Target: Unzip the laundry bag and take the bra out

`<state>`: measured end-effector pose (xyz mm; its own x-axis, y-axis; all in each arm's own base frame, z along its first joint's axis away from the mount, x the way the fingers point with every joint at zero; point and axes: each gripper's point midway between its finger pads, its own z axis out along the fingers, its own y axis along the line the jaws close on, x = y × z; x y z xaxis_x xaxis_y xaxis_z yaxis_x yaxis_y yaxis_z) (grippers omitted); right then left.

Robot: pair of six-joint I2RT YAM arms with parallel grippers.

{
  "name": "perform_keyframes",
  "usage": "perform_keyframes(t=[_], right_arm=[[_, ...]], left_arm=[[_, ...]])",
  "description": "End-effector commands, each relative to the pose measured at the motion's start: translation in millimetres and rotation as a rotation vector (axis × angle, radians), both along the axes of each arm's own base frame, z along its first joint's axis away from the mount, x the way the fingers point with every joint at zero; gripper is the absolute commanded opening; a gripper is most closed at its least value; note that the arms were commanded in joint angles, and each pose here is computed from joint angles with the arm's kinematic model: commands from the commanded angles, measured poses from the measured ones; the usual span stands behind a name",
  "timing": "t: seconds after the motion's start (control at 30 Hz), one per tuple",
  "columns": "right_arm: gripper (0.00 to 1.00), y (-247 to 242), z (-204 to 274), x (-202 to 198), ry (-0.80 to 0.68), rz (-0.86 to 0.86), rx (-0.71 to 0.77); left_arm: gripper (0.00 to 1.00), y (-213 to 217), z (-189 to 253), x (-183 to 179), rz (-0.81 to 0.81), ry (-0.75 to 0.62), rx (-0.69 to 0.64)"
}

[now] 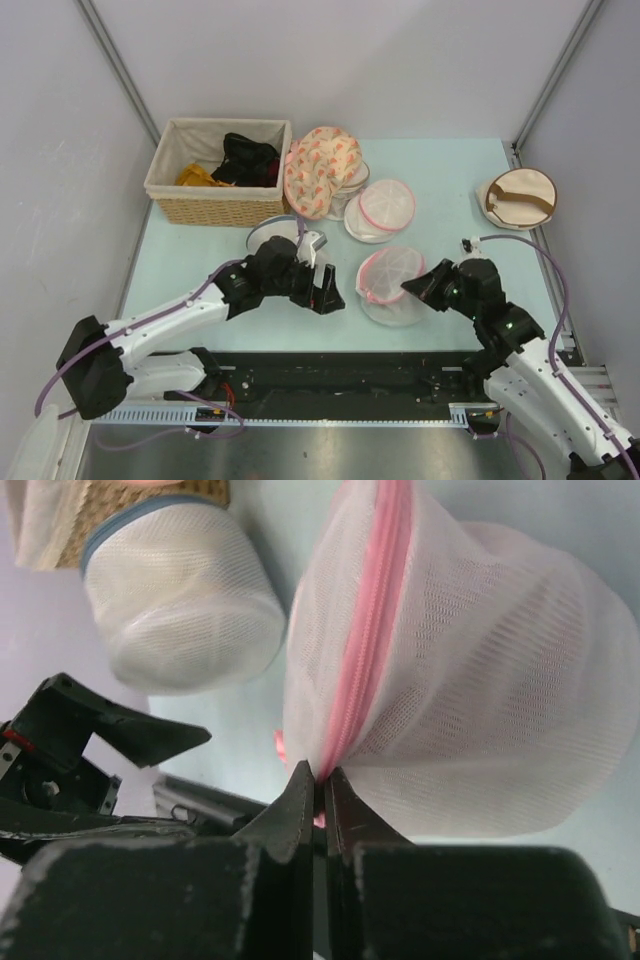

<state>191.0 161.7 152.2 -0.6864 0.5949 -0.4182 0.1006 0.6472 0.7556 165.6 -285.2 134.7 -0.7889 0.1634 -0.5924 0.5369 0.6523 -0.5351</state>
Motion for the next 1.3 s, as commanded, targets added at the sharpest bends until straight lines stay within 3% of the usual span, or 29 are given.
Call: perform_keyframes(t=[0.0, 0.07, 0.2, 0.3, 0.67, 0.93, 1.27], right_arm=[[0.0, 25.3, 53.9, -21.1, -0.11, 0.325, 0.071], [0.0, 28.2, 72.0, -25.4, -0.118, 0.405, 0.107], [0.0, 33.7, 86.4, -25.9, -0.126, 0.51, 0.148], [0.0, 37.6, 93.0, -26.4, -0.13, 0.553, 0.188], [0.0, 40.3, 102.0, -25.7, -0.14, 0.591, 0.24], [0.0, 39.4, 105.3, -30.2, -0.14, 0.595, 0.253], [0.0, 41.3, 113.4, -31.9, -0.154, 0.614, 0.283]], left_arm=[[1.0, 5.5, 50.0, 10.5, -0.112, -0.361, -0.025], [1.0, 8.4, 55.2, 9.7, -0.12, -0.496, -0.049], [0.99, 17.3, 93.5, -4.0, -0.212, -0.938, -0.155], [1.0, 13.8, 92.3, -21.0, -0.326, -1.105, -0.179], [0.98, -39.3, 40.5, -47.8, -0.621, -1.134, -0.04], [0.93, -53.8, 54.9, -41.9, -0.536, -1.172, -0.101], [0.84, -71.4, 40.5, -36.0, -0.565, -1.171, -0.073]])
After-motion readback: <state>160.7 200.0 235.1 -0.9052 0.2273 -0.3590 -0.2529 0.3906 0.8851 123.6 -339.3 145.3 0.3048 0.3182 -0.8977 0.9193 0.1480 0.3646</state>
